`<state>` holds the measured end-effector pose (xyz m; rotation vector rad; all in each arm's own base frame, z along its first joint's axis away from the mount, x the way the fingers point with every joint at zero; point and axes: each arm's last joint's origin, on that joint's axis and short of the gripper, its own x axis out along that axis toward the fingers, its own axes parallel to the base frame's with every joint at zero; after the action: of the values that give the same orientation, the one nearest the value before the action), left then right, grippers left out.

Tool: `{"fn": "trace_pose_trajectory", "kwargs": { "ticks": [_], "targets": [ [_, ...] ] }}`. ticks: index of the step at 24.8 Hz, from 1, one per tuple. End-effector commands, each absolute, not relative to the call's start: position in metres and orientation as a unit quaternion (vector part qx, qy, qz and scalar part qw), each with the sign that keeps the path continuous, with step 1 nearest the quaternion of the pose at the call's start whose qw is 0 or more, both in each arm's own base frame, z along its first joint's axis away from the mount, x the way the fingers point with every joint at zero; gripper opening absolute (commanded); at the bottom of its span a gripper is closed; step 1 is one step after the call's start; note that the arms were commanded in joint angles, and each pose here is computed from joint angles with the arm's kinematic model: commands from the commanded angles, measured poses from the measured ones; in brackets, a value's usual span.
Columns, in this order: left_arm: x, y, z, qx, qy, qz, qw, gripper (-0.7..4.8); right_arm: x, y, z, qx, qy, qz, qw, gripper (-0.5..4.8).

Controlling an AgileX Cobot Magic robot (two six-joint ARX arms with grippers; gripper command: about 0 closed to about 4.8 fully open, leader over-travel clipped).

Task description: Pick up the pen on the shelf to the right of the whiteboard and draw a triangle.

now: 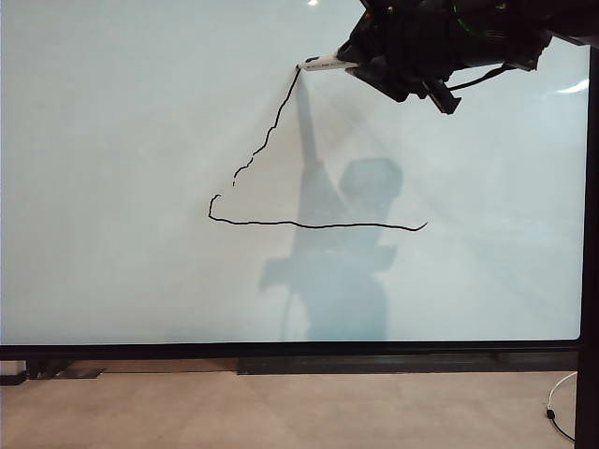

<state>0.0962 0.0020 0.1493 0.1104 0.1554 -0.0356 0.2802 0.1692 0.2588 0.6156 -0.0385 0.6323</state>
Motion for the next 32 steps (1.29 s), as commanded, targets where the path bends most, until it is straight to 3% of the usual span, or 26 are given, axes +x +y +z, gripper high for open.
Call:
{"fn": "trace_pose_trajectory", "kwargs": {
  "ticks": [1,32],
  "targets": [
    [0.096,0.002,0.150,0.055,0.077,-0.020,0.995,-0.05,0.280,0.169,0.263,0.299,-0.038,0.298,0.906,-0.06],
    [0.096,0.002,0.150,0.055,0.077,-0.020,0.995,-0.05,0.275,0.152,0.235,0.272,-0.020,0.250,0.929,-0.06]
  ]
}}
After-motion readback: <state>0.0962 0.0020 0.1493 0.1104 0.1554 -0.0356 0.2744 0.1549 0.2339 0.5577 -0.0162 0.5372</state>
